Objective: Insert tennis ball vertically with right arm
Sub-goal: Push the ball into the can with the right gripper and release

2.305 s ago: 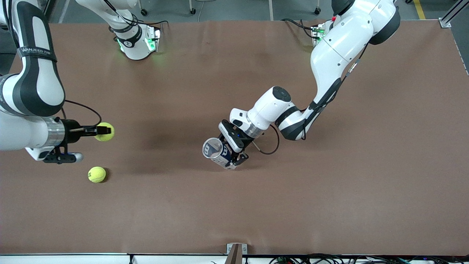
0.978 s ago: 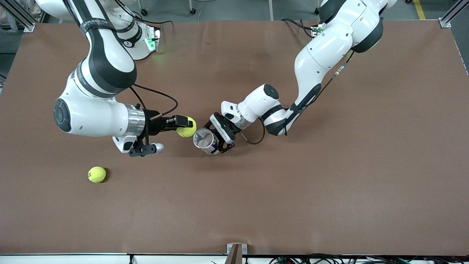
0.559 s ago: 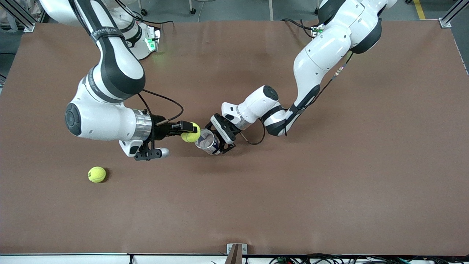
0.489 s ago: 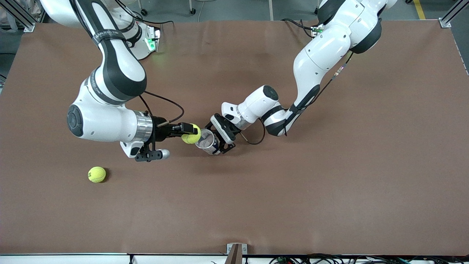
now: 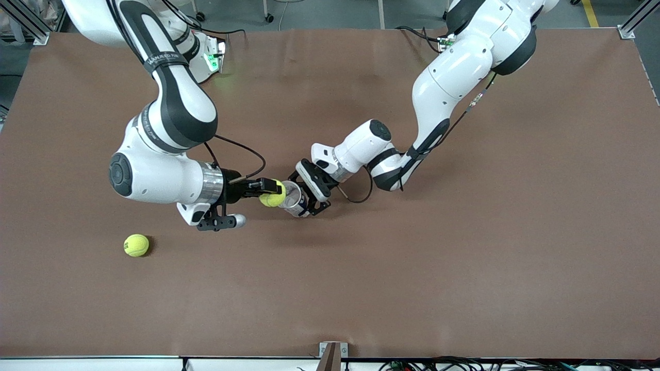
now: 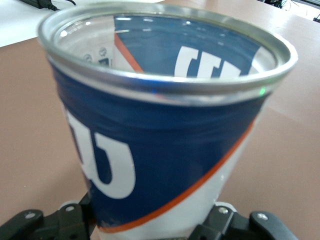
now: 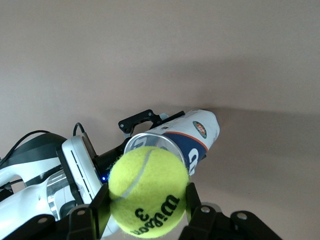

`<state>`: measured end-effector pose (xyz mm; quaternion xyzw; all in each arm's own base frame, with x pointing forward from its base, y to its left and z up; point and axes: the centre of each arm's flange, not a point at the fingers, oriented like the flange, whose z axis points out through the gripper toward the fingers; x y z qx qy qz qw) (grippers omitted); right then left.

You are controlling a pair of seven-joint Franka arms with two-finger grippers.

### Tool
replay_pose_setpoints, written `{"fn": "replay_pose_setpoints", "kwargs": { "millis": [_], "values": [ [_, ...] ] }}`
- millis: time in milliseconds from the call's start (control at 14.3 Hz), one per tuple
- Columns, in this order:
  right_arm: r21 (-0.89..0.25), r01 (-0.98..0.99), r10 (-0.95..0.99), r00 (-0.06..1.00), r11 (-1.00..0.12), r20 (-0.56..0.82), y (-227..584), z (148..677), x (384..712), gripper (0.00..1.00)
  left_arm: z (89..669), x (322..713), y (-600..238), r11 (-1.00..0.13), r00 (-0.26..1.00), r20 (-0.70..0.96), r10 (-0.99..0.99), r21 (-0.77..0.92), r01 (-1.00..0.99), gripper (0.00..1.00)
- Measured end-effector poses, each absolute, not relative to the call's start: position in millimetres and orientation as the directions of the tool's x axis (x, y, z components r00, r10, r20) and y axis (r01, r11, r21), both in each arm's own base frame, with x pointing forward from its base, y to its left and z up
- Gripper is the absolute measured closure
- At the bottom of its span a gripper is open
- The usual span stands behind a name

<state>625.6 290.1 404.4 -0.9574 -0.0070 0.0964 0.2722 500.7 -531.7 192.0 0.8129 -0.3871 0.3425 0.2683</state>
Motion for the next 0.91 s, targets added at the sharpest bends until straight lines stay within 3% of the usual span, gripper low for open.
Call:
{"fn": "replay_pose_setpoints", "kwargs": {
  "millis": [559,698,838,908],
  "values": [
    [-0.495,-0.009,0.085,0.982,-0.869,-0.166,305,389,623,0.37,192,501,-532,-0.556,0.464,0.765,-0.445,0.17,-0.813,0.24],
    [-0.492,-0.013,0.081,0.982,-0.871,-0.169,306,389,622,0.22,192,501,-532,-0.556,0.464,0.765,-0.446,0.17,-0.814,0.24],
    [-0.48,-0.069,0.033,0.979,-0.874,-0.199,307,389,621,0.01,192,501,-532,-0.556,0.464,0.766,-0.446,0.169,-0.814,0.23],
    [-0.476,-0.088,0.016,0.978,-0.875,-0.21,309,389,620,0.0,191,501,-532,-0.556,0.464,0.766,-0.446,0.169,-0.814,0.23]
  ]
}}
